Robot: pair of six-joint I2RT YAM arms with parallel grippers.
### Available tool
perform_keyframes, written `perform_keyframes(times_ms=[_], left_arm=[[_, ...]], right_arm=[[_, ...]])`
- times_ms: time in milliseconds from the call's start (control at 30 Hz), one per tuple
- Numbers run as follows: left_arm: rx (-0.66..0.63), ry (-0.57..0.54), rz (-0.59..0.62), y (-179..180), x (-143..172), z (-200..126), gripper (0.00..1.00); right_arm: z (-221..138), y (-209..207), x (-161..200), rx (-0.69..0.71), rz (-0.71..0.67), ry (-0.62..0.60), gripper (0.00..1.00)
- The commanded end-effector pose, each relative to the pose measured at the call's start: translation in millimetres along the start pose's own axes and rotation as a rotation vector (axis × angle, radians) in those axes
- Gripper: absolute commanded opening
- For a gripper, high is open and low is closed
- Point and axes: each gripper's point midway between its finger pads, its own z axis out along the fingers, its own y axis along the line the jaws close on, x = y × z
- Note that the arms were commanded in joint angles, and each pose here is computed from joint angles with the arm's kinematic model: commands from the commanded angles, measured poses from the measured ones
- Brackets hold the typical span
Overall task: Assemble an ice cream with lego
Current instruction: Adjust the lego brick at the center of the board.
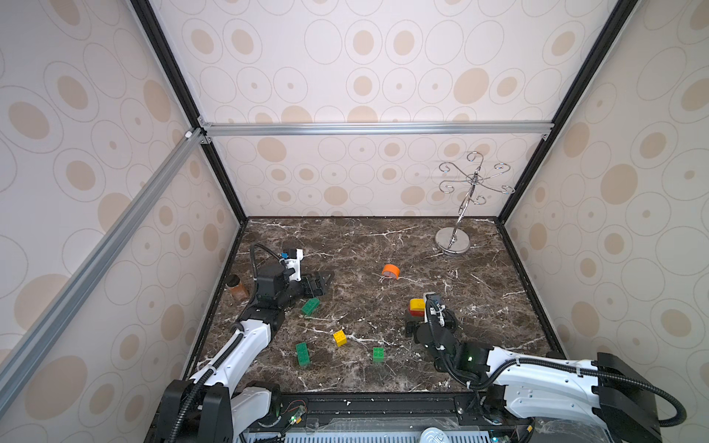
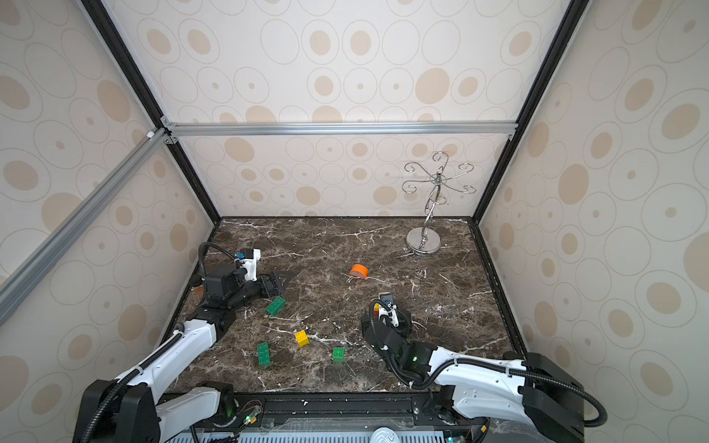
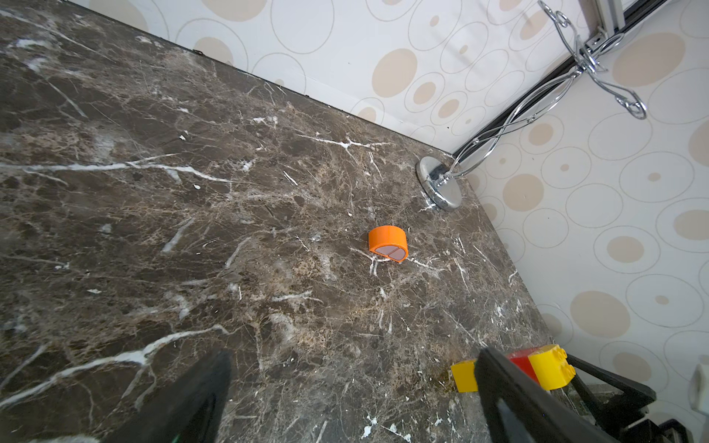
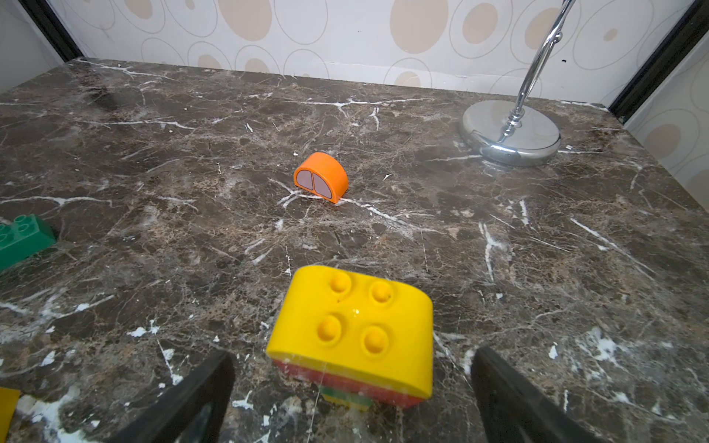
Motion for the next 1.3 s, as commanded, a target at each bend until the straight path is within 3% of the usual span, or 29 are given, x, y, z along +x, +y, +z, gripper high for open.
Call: perform_keyframes(times_ms=[0,300,500,800,1267], left_arm=[[0.008,-0.027,0.006,-3.1,-7.4,-3.2,1.0],[0.002,-0.026,0.006,-1.9,-6.6,-3.2,1.0],[-0.004,-0.023,0.008,-0.8,-6.1,-2.9,1.0],[-0.008,-0.02,0.006,0.1,-5.5,-2.4,1.0],[-0.011,-0.021,0.011,0.0,-6.4,-3.0,1.0]], right_arm=[[1.4,-2.9,-1.3,0.019,0.026,-0.031,0.99],[10.1,-4.2,-0.8,0.005,0.053,-0.016,1.0],[12.7,-1.3,0.4,-0.006,0.049,-0.002,0.95],[15.6,-3.5,3.6,-0.007,0.055,0.008,0.78],[18.3,-3.4,12.0,-0.001,0.035,0.045,0.4]])
